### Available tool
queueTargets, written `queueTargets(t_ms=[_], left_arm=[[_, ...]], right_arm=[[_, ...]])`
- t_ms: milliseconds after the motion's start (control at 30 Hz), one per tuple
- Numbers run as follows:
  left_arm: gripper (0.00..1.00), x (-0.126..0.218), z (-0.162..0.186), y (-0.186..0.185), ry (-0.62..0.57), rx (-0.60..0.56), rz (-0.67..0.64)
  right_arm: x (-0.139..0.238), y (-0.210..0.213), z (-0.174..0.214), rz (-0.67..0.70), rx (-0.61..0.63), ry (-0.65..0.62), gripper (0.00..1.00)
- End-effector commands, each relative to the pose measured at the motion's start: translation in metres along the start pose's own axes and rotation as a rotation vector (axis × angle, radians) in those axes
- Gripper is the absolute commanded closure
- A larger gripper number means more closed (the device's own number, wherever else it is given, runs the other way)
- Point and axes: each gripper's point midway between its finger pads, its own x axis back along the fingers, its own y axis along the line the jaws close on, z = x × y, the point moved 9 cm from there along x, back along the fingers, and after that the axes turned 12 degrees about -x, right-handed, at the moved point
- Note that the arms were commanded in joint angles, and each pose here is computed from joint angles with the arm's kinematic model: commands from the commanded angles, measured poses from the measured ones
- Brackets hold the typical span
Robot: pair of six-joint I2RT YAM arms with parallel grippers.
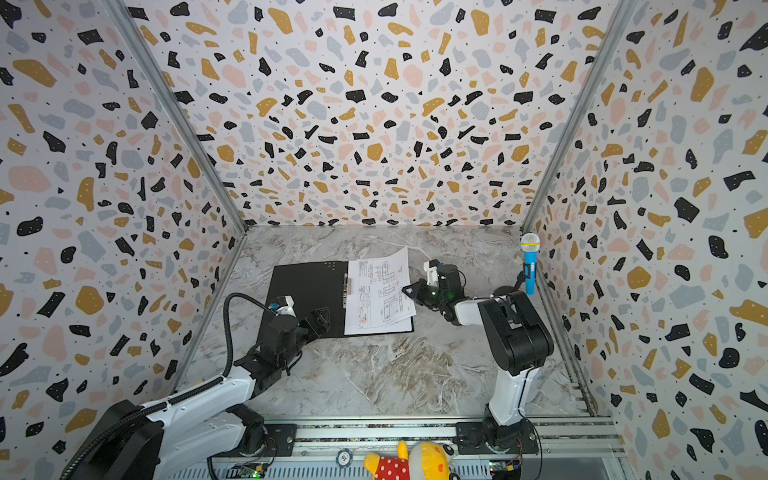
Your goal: Put the files into the folder
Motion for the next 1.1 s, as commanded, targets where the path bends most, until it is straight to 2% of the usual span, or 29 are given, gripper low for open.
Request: queueTargets(t_ms=[0, 1067], left_arm=[[0.01, 0.0, -0.004, -0.002, -0.035, 0.011, 0.029], [0.0, -0.004, -0.001, -0.001, -0.017, 0.015, 0.042]], right_arm=[[-0.003, 0.002, 0.002, -0.02, -0.012, -0.016, 1.0], [-0.017, 0.006, 0.017, -0.052, -0.065, 0.005, 1.0]])
